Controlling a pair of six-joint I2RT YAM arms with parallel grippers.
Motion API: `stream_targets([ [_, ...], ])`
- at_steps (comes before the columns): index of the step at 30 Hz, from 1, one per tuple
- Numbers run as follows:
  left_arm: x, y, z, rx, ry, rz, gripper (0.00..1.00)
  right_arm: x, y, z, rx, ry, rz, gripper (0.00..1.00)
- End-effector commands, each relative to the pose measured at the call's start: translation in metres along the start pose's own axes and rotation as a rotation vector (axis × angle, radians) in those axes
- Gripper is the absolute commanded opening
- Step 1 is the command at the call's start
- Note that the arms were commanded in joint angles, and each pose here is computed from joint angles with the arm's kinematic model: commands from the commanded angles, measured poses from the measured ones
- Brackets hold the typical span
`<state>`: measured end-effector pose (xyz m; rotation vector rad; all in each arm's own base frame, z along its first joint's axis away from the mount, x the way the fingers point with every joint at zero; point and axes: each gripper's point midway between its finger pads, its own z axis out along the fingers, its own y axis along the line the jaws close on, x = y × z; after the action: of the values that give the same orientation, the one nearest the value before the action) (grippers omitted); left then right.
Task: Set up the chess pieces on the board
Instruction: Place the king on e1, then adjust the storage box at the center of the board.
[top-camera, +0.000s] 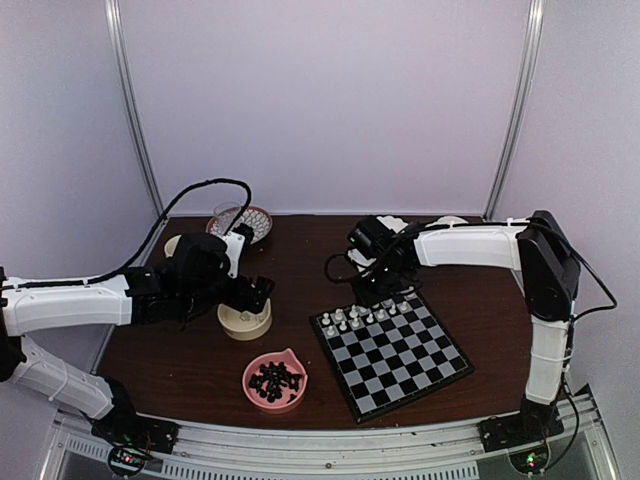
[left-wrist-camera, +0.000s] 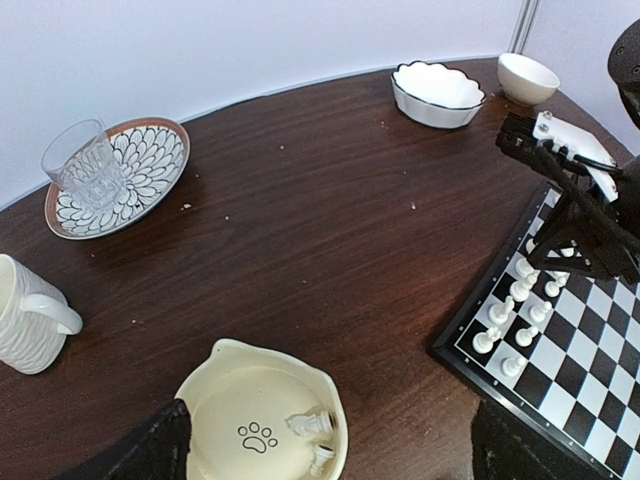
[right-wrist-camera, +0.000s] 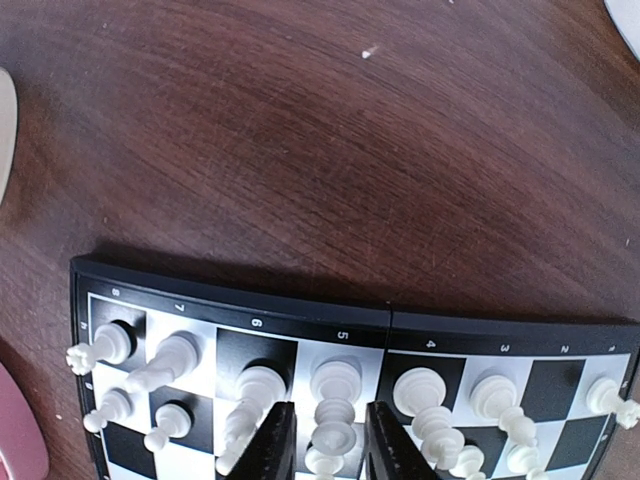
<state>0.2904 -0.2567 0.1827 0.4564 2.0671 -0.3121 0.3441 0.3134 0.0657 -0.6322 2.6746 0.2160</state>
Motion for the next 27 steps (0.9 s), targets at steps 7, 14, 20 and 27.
stream_targets([
  [7, -0.008, 0.005, -0.004, -0.014, -0.031, -0.020, 0.98, -0.020, -0.003, -0.017, 0.005, -0.063, 0.012, 0.31],
  [14, -0.004, 0.009, -0.001, -0.031, -0.017, -0.035, 0.96, -0.032, -0.004, -0.046, 0.003, -0.126, 0.017, 0.30],
  [20, 0.014, 0.036, 0.017, -0.082, 0.085, -0.121, 0.91, -0.035, 0.001, -0.075, -0.033, -0.182, 0.017, 0.29],
  [27, 0.034, 0.057, 0.036, -0.072, 0.205, -0.185, 0.79, -0.030, 0.016, -0.109, -0.091, -0.241, -0.017, 0.29],
])
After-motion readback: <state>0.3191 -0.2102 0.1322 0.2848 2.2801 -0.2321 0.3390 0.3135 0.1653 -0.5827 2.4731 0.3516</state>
